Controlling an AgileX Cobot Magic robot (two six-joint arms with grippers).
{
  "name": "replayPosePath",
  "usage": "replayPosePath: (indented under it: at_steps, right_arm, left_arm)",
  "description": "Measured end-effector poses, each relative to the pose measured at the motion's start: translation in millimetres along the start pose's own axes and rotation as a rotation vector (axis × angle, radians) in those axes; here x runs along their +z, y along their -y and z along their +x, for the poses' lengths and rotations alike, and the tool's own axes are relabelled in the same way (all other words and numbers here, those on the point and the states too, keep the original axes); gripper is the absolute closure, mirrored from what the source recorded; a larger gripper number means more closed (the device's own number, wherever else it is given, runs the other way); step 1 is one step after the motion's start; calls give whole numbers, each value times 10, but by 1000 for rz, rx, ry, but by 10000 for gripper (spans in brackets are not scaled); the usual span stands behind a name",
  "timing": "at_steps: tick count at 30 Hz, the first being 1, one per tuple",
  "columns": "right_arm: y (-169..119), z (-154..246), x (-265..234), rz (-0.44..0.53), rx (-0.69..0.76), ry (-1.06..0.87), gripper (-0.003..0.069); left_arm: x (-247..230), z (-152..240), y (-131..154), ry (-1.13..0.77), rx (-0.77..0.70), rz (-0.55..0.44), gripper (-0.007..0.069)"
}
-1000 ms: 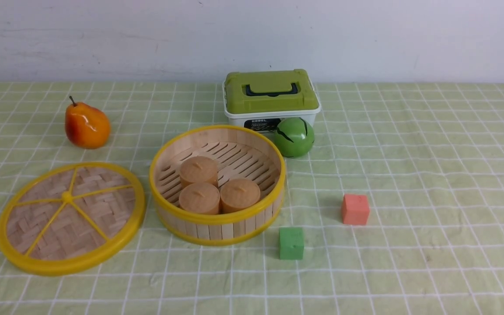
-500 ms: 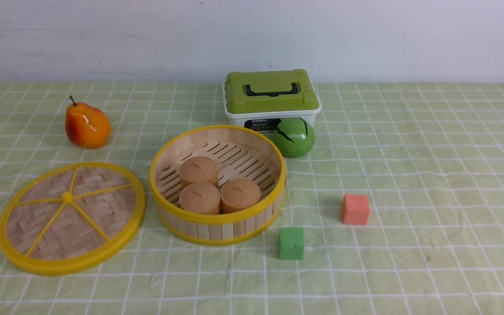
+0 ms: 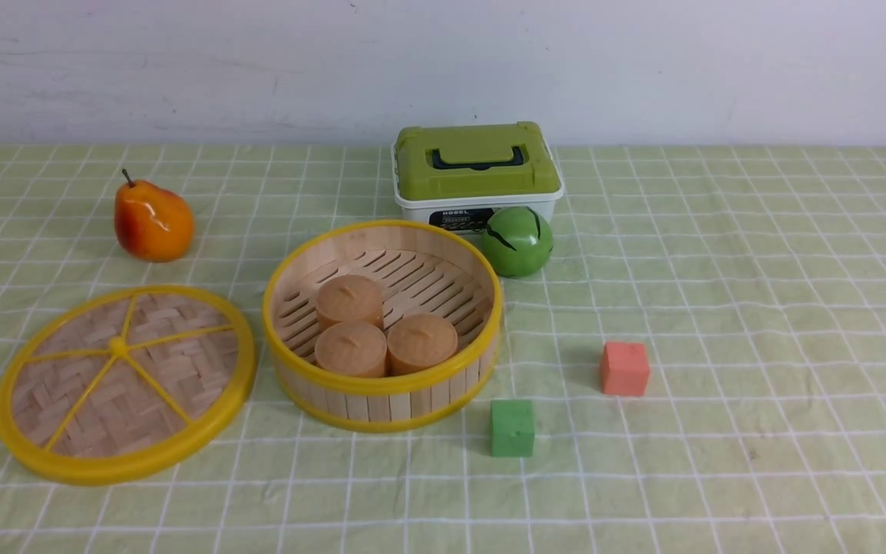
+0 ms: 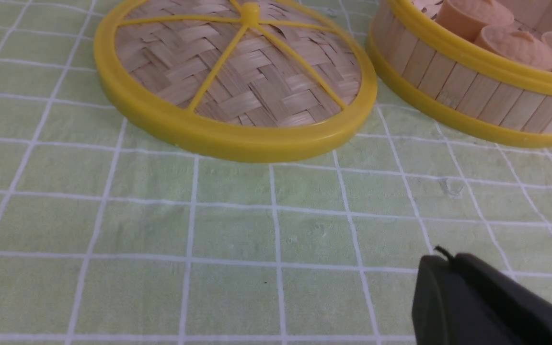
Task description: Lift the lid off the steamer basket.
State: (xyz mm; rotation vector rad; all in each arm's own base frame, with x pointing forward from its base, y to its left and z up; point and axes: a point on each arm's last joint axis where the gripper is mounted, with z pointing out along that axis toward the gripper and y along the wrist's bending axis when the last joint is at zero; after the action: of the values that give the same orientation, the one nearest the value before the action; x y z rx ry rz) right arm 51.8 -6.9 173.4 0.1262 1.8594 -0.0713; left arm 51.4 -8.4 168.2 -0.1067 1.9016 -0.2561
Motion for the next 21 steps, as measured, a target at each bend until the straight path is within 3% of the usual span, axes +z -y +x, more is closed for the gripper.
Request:
replayPosePath:
  at_steps: [21]
  right_arm:
    - [0,0,0,0,0,0,418]
  left_arm:
    - [0,2,0,-2,0,0,626]
